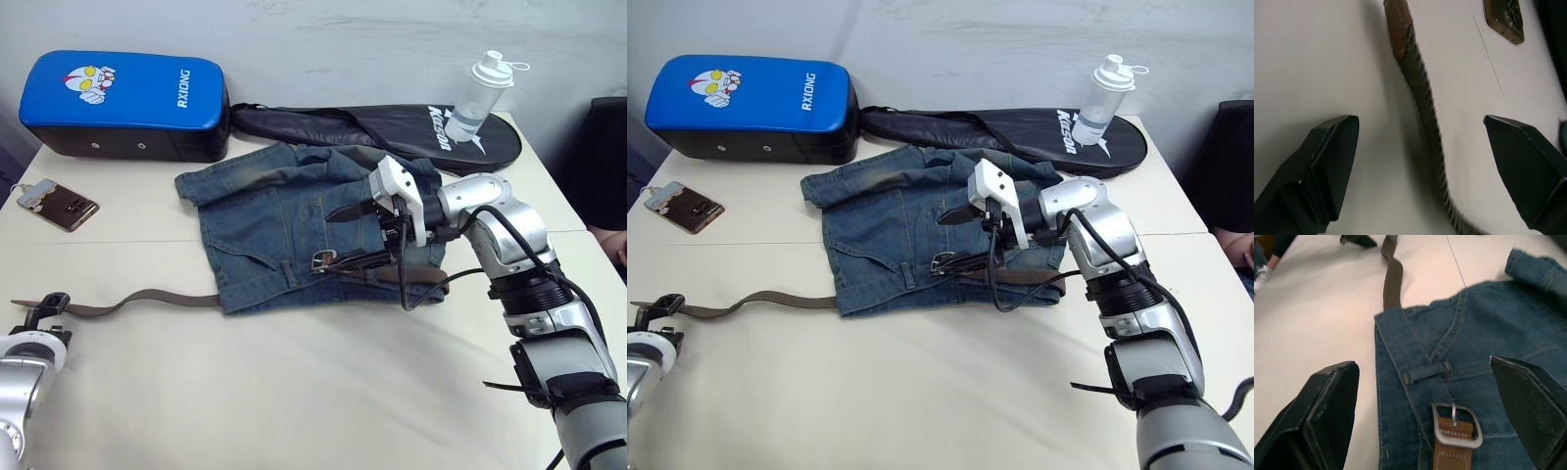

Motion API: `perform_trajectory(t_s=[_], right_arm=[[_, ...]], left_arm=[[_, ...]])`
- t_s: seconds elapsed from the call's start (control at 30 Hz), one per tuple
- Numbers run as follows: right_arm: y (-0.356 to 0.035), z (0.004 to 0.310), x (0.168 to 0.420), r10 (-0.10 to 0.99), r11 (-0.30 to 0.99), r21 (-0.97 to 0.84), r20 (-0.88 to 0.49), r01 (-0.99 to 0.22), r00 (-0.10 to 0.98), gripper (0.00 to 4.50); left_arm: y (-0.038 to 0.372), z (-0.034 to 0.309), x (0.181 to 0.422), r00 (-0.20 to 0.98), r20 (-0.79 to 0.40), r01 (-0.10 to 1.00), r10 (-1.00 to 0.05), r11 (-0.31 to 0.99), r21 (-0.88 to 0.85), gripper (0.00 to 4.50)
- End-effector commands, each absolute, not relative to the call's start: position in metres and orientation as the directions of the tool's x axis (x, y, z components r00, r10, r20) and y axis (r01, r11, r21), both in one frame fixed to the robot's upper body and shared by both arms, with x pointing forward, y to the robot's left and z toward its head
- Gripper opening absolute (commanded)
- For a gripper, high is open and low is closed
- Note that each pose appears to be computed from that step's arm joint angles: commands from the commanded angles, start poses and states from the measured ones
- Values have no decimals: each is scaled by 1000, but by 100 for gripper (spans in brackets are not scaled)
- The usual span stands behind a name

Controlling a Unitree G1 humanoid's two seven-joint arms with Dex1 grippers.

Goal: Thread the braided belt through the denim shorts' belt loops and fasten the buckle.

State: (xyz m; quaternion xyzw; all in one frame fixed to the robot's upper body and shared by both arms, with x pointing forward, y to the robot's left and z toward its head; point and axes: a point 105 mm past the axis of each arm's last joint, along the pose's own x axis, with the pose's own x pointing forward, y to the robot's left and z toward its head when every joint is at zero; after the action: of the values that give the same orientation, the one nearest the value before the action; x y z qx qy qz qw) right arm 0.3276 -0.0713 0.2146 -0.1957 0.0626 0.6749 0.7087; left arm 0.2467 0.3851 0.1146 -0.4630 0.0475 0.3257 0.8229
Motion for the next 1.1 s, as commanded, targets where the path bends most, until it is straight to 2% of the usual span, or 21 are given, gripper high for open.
perform_trajectory(t_s=[0.03, 0.1, 0.2, 0.23, 0.33, 0.4, 0.43, 0.47, 0.53, 0.57, 0.6, 0.67, 0.8, 0.9, 1.1], right_arm=[[-79, 229, 323, 933, 54, -246, -332, -968, 137, 450], [-83, 228, 324, 926, 98, -245, -333, -965, 178, 450], [-88, 226, 324, 912, 125, -269, -349, -955, 217, 450], [-89, 227, 325, 910, 133, -274, -347, -952, 227, 450], [-90, 232, 328, 907, 163, -328, -321, -931, 272, 450], [-92, 235, 333, 892, 201, -378, -310, -904, 328, 450], [-90, 235, 337, 885, 202, -430, -305, -880, 352, 450], [-88, 236, 339, 880, 199, -465, -302, -862, 366, 450], [-79, 239, 340, 893, 181, -544, -258, -819, 369, 450], [-74, 239, 340, 897, 159, -594, -248, -789, 367, 450], [-69, 239, 339, 903, 128, -650, -237, -749, 359, 450], [-58, 240, 337, 918, 93, -723, -203, -684, 340, 450], [-42, 242, 333, 941, 69, -801, -145, -595, 305, 450], [-34, 237, 333, 943, 47, -837, -143, -545, 300, 450], [-28, 220, 329, 943, 11, -842, -170, -539, 285, 450]], left_arm=[[400, 106, 258, 738, -411, -636, 535, 348, -689, 446], [403, 103, 271, 720, -437, -664, 538, 354, -658, 446], [406, 113, 290, 725, -398, -659, 562, 397, -639, 370], [407, 116, 294, 728, -383, -657, 569, 420, -626, 321], [394, 144, 317, 813, -230, -569, 536, 643, -513, 189], [369, 171, 336, 909, -79, -405, 409, 824, -397, 104], [341, 191, 347, 962, 5, -262, 272, 933, -245, 59], [320, 202, 353, 986, 40, -157, 163, 979, -128, 19], [264, 217, 358, 989, 68, 122, -131, 986, 112, 8], [243, 220, 357, 969, 55, 222, -240, 950, 219, 8], [222, 221, 355, 937, 19, 321, -348, 882, 346, 8], [190, 217, 350, 867, -68, 444, -493, 705, 553, 8], [158, 199, 343, 763, -234, 523, -603, 361, 772, 8], [140, 204, 345, 719, -216, 514, -660, 296, 805, 8], [119, 214, 342, 659, -211, 497, -722, 208, 842, 8]])
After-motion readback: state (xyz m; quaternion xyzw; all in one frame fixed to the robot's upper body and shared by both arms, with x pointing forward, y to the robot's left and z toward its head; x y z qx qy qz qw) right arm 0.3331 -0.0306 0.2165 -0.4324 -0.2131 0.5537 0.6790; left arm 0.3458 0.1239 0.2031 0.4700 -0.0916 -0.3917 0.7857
